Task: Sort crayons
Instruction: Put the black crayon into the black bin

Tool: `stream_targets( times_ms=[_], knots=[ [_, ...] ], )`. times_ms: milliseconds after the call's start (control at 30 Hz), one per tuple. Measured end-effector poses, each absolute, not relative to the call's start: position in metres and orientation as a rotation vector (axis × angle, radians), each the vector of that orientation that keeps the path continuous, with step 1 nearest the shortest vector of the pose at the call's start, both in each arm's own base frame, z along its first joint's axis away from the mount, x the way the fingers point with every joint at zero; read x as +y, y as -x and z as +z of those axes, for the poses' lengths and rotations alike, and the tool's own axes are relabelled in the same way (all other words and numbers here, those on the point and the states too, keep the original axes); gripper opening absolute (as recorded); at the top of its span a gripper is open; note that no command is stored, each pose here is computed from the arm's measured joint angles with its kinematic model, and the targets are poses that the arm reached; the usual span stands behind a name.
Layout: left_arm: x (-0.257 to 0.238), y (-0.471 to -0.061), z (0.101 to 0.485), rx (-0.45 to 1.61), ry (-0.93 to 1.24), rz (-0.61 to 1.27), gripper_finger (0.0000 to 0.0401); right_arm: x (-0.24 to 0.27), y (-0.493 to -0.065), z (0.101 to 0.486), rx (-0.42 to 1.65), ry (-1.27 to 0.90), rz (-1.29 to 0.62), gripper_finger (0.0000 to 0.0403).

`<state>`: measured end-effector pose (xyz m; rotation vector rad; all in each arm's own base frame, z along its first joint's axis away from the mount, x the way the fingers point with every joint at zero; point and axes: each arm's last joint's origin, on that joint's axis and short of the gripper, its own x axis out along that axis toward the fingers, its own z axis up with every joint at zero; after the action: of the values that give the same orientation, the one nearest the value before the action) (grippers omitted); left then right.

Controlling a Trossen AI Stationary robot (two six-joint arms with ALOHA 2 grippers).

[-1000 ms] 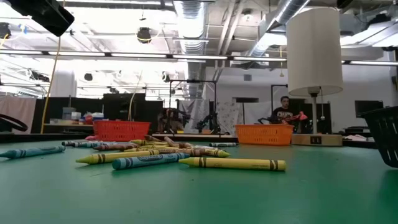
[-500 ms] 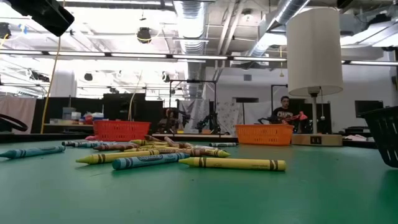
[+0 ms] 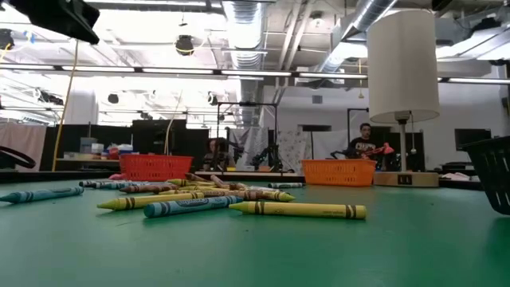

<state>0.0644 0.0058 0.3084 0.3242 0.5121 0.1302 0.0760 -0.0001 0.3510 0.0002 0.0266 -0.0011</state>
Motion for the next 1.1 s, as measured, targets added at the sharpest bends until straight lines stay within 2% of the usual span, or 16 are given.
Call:
stream_targets(
  times_ms=[200, 367, 500, 633, 833, 1100],
  knots=[
    [0.008, -0.066, 0.312, 0.468, -0.279, 0.213, 0.0, 0.0, -0.076, 0.351, 0.027, 0.0, -0.001, 0.0],
    [0.008, -0.08, 0.338, 0.147, 0.07, 0.28, 0.0, 0.0, -0.076, 0.351, 0.027, 0.0, -0.001, 0.0],
    [0.008, -0.086, 0.365, -0.161, 0.35, 0.256, 0.0, 0.0, -0.076, 0.352, 0.017, 0.0, -0.001, 0.0],
    [0.009, -0.087, 0.383, -0.362, 0.444, 0.251, 0.0, 0.0, -0.076, 0.358, -0.042, -0.089, 0.001, 0.0],
    [0.01, -0.088, 0.386, -0.414, 0.496, 0.263, 0.0, 0.0, -0.075, 0.367, -0.134, -0.264, 0.017, 0.0],
    [0.013, -0.095, 0.387, -0.454, 0.592, 0.351, 0.0, -0.002, -0.075, 0.365, -0.123, -0.191, -0.047, 0.0]
  ],
)
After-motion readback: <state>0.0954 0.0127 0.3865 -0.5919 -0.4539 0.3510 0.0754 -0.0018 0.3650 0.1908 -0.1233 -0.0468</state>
